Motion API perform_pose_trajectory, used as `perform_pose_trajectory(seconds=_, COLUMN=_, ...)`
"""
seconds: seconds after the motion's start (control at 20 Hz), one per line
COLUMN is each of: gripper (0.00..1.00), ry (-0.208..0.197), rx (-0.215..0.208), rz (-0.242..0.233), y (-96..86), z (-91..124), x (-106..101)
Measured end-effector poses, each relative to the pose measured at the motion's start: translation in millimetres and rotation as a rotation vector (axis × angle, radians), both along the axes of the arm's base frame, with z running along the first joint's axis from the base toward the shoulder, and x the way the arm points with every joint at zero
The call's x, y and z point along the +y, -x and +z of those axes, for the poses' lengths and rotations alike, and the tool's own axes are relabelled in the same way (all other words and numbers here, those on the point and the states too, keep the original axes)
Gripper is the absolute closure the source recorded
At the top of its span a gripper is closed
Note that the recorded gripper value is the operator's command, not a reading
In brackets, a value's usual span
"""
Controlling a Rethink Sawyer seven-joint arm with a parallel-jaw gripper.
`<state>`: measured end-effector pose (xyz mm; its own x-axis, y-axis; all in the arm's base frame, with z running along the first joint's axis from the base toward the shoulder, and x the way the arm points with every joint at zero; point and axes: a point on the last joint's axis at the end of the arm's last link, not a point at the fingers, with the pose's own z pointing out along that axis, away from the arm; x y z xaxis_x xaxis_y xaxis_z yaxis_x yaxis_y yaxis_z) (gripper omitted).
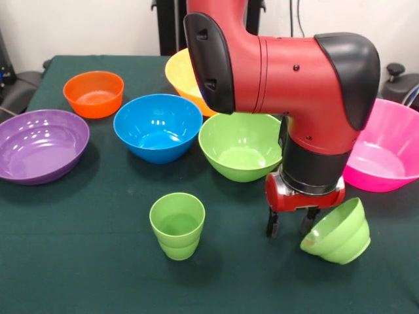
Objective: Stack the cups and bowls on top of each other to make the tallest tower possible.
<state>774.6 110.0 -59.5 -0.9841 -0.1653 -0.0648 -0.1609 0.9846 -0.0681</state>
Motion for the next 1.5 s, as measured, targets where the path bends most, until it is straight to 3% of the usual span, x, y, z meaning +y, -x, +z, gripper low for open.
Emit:
perform_pose_trajectory(seconds=0.7, gripper=0.00, ry=-0.001, rx=-0.021, rz=0.015, y=-5.5, z=17.6, x=14.1)
perform_pose_trajectory(seconds=1.1, gripper=0.00, ry=-0.005, rx=-0.016, rz=0.026, y=2.1, z=35.2, x=27.5)
perform_pose_trajectory(seconds=1.5, gripper=0.00, ry=-0.010, rx=-0.052, rz=0.025, y=0.6, z=32.8, x=28.5)
